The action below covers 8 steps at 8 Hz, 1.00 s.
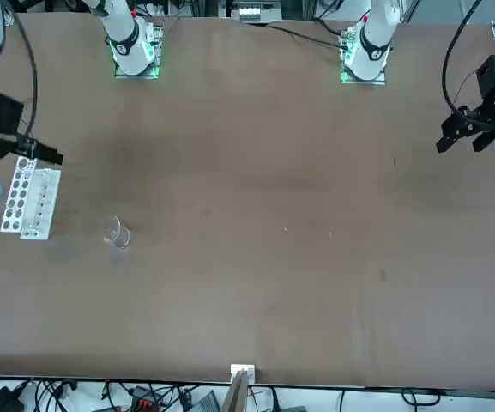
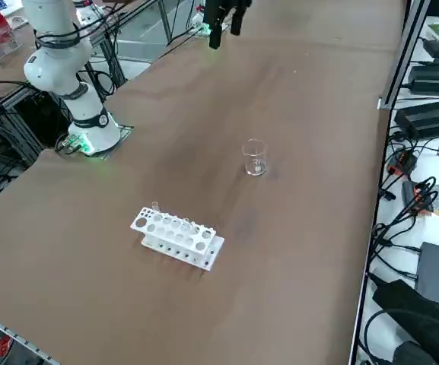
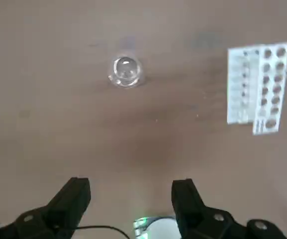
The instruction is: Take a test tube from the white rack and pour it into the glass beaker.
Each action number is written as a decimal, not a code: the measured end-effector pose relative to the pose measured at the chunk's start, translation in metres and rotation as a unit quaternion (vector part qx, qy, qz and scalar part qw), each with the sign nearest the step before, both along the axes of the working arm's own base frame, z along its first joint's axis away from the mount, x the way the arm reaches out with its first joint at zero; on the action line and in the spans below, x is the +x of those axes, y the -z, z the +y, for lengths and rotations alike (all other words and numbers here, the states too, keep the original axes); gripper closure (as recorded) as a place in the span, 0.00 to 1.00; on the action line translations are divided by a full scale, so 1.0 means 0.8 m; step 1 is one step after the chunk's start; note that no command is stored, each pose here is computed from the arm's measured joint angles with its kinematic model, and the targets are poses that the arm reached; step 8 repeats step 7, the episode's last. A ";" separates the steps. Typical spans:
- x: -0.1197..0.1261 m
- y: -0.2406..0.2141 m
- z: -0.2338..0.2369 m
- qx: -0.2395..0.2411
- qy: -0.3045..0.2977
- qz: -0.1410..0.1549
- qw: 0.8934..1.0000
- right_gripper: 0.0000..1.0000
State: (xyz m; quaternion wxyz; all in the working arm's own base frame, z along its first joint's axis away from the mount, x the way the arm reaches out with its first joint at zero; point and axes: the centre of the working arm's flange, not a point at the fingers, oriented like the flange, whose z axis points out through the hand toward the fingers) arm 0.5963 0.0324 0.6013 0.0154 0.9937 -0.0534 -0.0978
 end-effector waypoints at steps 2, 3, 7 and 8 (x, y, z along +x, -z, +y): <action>-0.043 0.005 -0.020 0.020 -0.054 -0.021 0.998 0.00; -0.064 0.003 -0.030 0.021 -0.058 -0.030 0.998 0.00; -0.085 0.000 -0.034 0.012 -0.063 -0.044 0.997 0.00; -0.085 0.000 -0.034 0.012 -0.063 -0.044 0.997 0.00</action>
